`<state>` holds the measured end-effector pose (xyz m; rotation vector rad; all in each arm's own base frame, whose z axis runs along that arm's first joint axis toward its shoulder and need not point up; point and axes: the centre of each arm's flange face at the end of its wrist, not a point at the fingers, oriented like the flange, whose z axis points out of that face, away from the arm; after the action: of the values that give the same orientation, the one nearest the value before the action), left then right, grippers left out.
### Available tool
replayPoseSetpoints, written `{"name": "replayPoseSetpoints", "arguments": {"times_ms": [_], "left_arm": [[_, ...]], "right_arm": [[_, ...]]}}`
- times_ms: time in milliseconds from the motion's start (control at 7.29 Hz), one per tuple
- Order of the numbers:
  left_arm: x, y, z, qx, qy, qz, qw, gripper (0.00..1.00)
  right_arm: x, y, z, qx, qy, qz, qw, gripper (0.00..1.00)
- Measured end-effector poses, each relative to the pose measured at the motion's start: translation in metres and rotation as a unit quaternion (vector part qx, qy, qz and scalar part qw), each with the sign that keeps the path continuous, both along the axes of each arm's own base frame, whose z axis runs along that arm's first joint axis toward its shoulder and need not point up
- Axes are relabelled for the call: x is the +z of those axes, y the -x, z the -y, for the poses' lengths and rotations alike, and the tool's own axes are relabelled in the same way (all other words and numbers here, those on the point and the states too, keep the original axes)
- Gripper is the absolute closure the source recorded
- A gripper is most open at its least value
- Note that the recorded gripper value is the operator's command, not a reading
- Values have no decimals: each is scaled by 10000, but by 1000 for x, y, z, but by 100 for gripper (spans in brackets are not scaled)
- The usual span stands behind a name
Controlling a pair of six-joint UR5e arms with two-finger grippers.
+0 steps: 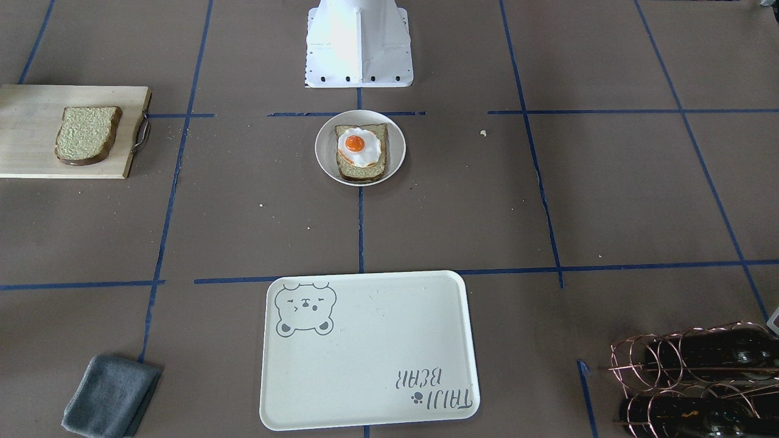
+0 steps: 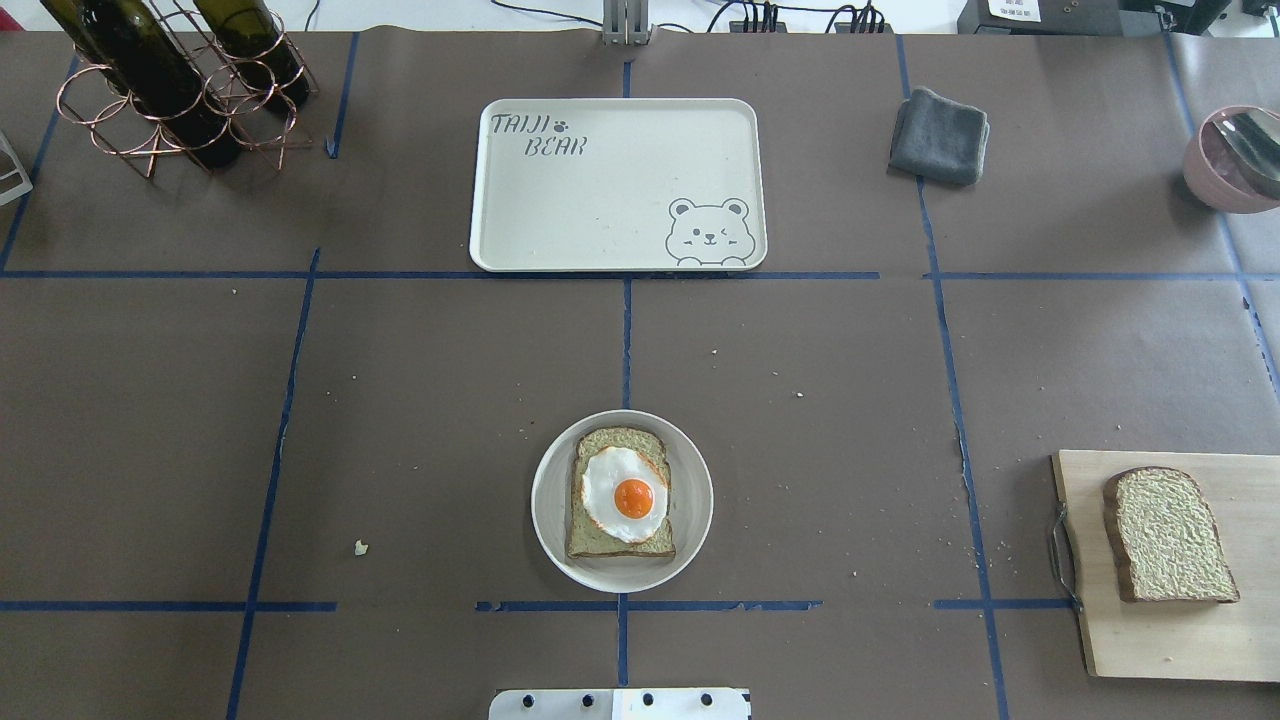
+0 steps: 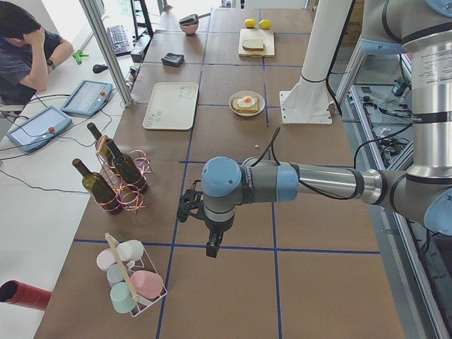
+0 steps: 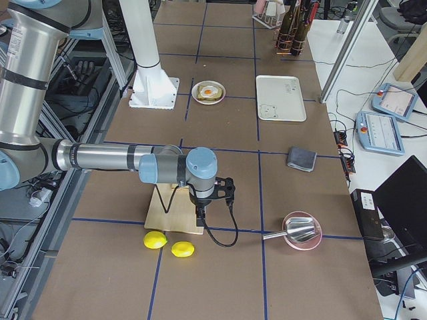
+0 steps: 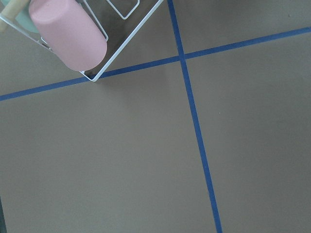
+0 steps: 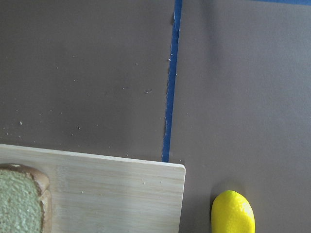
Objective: Make sandwich and place on tray
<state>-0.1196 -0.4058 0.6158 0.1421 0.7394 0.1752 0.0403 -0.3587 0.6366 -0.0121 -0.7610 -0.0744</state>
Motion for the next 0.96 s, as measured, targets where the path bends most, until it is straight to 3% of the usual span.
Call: {"name": "replayPoseSetpoints", "arguments": {"times_ms": [412,961], "left_arm": [[-2,0,-1,-8,-17,-5,10000,0],[0,0,-3,-7,3,-39,10000,0]], "right_arm": [[-4,0,3,-1,-43,11,10000,0],[-36,4,31,75,-337,164,9993,0]]}}
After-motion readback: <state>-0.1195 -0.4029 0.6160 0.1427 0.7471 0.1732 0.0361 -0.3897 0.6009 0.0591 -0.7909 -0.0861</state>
